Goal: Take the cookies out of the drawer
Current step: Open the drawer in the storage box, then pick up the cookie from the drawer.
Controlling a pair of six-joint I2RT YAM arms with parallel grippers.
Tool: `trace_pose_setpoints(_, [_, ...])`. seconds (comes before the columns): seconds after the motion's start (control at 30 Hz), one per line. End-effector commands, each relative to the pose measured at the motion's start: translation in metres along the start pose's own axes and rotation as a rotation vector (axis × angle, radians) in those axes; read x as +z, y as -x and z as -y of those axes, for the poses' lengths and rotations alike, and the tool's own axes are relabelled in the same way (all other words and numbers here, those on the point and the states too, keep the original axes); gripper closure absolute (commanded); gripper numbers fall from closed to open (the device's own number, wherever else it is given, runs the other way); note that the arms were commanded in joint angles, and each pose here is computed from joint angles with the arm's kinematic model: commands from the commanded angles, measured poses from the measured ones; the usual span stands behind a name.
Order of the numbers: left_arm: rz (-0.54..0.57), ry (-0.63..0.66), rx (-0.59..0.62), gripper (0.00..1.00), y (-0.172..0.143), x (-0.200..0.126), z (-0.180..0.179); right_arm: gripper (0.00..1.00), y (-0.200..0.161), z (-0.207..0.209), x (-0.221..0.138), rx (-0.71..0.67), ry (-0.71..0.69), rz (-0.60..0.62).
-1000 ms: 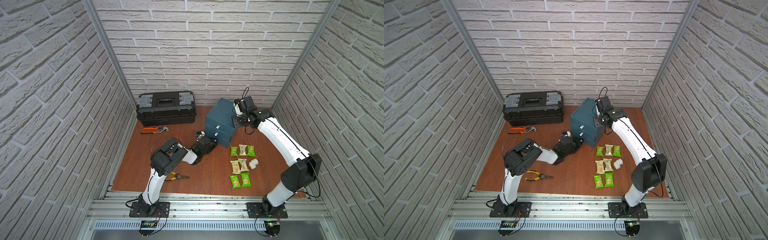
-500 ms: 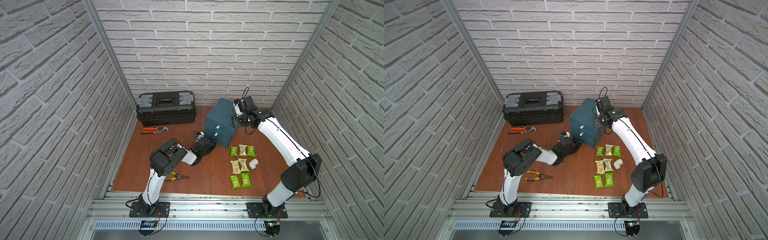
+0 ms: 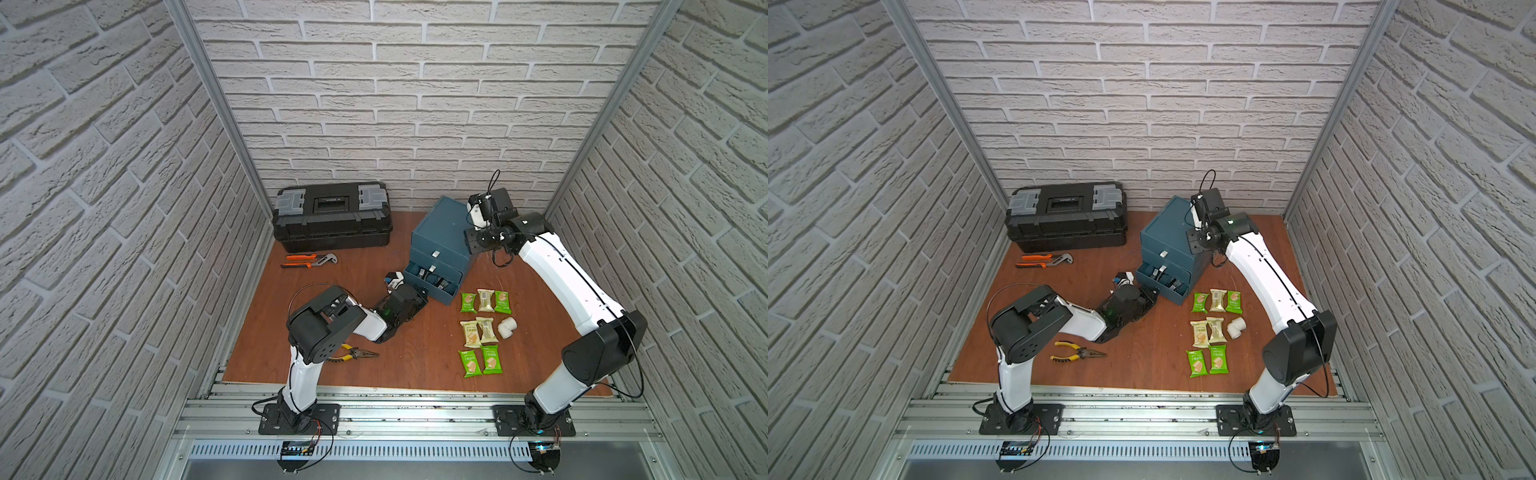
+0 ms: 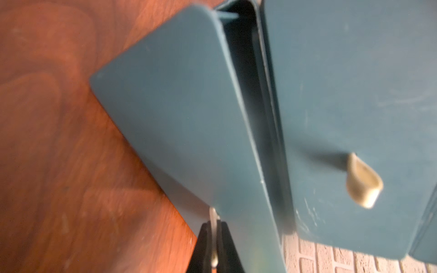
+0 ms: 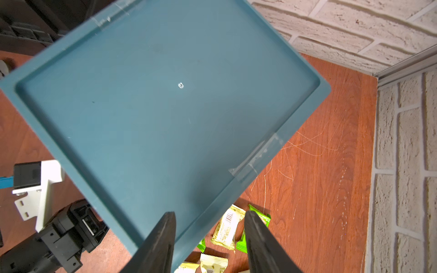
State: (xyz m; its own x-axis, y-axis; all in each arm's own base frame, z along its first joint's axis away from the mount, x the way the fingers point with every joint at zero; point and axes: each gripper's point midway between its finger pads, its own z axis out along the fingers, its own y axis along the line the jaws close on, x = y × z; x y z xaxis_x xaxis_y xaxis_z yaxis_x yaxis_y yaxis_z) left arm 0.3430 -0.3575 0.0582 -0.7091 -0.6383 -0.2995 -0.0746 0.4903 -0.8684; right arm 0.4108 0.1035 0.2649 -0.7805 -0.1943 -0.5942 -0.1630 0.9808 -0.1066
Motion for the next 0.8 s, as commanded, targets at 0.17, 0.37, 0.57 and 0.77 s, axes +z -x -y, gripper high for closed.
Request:
trace_pose_setpoints(0.17, [0.033,-0.049,0.055,1.00,-0.001,-0.032,0.016,0.44,0.015,-0.034,-0.052,-0.115,0.079,0.081])
trace_pose_setpoints(0.37, [0.023,-0.017,0.077,1.00,-0.008,-0.055,0.004,0.42,-0.013,-0.083,-0.058,-0.281,0.173,0.024])
trace_pose_setpoints(0.57, [0.006,0.001,0.089,1.00,-0.013,-0.071,-0.006,0.41,-0.055,-0.129,-0.042,-0.429,0.290,-0.072])
trace_pose_setpoints(0.77, [0.005,0.017,0.090,1.00,-0.015,-0.086,-0.020,0.41,-0.080,-0.154,-0.024,-0.526,0.344,-0.136])
